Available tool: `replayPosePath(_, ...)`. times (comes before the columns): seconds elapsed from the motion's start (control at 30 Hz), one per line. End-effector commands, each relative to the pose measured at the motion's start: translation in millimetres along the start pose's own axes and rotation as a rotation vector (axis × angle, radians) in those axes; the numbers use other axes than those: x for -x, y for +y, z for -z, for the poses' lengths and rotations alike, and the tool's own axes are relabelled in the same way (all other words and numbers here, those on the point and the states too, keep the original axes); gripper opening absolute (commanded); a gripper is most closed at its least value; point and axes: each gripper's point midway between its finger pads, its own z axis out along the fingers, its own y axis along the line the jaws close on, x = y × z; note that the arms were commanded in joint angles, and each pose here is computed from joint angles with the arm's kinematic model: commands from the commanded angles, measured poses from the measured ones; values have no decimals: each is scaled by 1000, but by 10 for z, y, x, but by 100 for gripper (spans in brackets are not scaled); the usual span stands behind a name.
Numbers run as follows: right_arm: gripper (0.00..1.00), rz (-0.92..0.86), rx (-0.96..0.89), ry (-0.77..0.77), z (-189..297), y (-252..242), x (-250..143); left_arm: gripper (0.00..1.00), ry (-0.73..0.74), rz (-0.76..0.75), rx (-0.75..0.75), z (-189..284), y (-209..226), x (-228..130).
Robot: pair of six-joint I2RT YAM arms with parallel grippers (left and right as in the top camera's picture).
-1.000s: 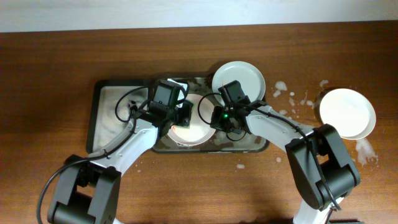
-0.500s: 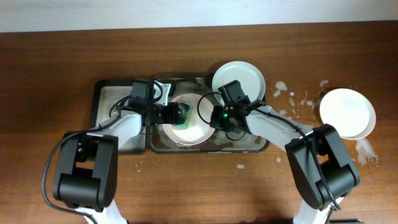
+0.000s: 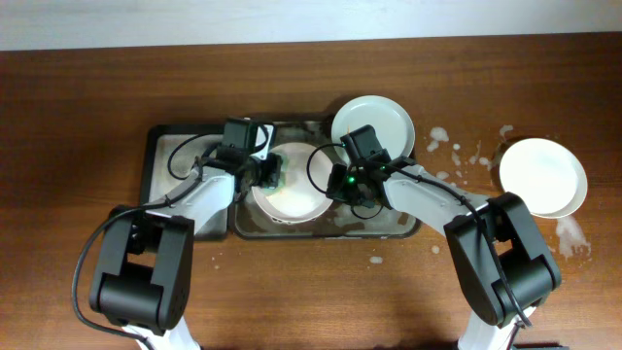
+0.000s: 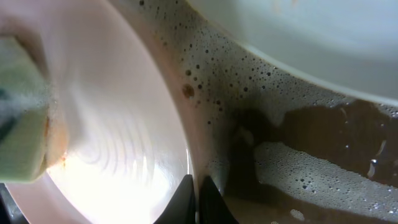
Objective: Clean dirty plates on tray and stack at the side
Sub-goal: 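Scrub the pink plate with the sponge in the left gripper while the right holds it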
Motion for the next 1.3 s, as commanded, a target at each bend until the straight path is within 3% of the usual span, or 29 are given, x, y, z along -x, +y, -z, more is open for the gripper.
replayPosePath(0.0, 4, 6, -8, 5, -7, -28, -1, 1, -119, -76, 27, 249, -189, 504)
replayPosePath(0.1, 4, 6, -8, 5, -7, -28, -1, 1, -222, -84, 34, 682, -251, 769)
replayPosePath(0.17, 4, 6, -8, 5, -7, -28, -1, 1, -217, -82, 49, 838, -242, 747)
replayPosePath(0.27, 4, 6, -6, 5, -7, -25, -1, 0, -54, -99, 72, 668, -175, 321)
replayPosePath(0.37, 4, 6, -5, 7, -7, -23, -5, 1, 77, -331, 44, 282, -449, -69)
replayPosePath(0.43, 4, 6, -5, 7, -7, -23, -5, 1, 144, -385, 103, 70, -460, -272)
replayPosePath(0.6, 4, 6, -5, 7, -7, -23, -5, 0, 261, -388, 113, -171, -373, -602)
replayPosePath(0.63, 4, 6, -5, 7, -7, -23, -5, 0, 275, -372, 174, -185, -264, -629)
replayPosePath(0.7, 4, 6, -5, 7, -7, -23, -5, 0, 220, -265, 463, -70, 167, -491)
replayPosePath(0.73, 4, 6, -5, 7, -7, -23, -5, 0, 203, -263, 527, -25, 258, -446)
replayPosePath(1.0, 4, 6, -5, 7, -7, -23, -5, 0, 60, -213, 813, 259, 593, -114)
replayPosePath(1.13, 4, 6, -5, 7, -7, -23, -5, 1, -115, -134, 772, 524, 329, 427)
replayPosePath(1.2, 4, 6, -5, 7, -7, -23, -5, 0, -166, -116, 647, 640, 87, 594)
replayPosePath(1.27, 4, 6, -6, 8, -7, -26, -8, 0, -116, -121, 477, 623, -153, 508)
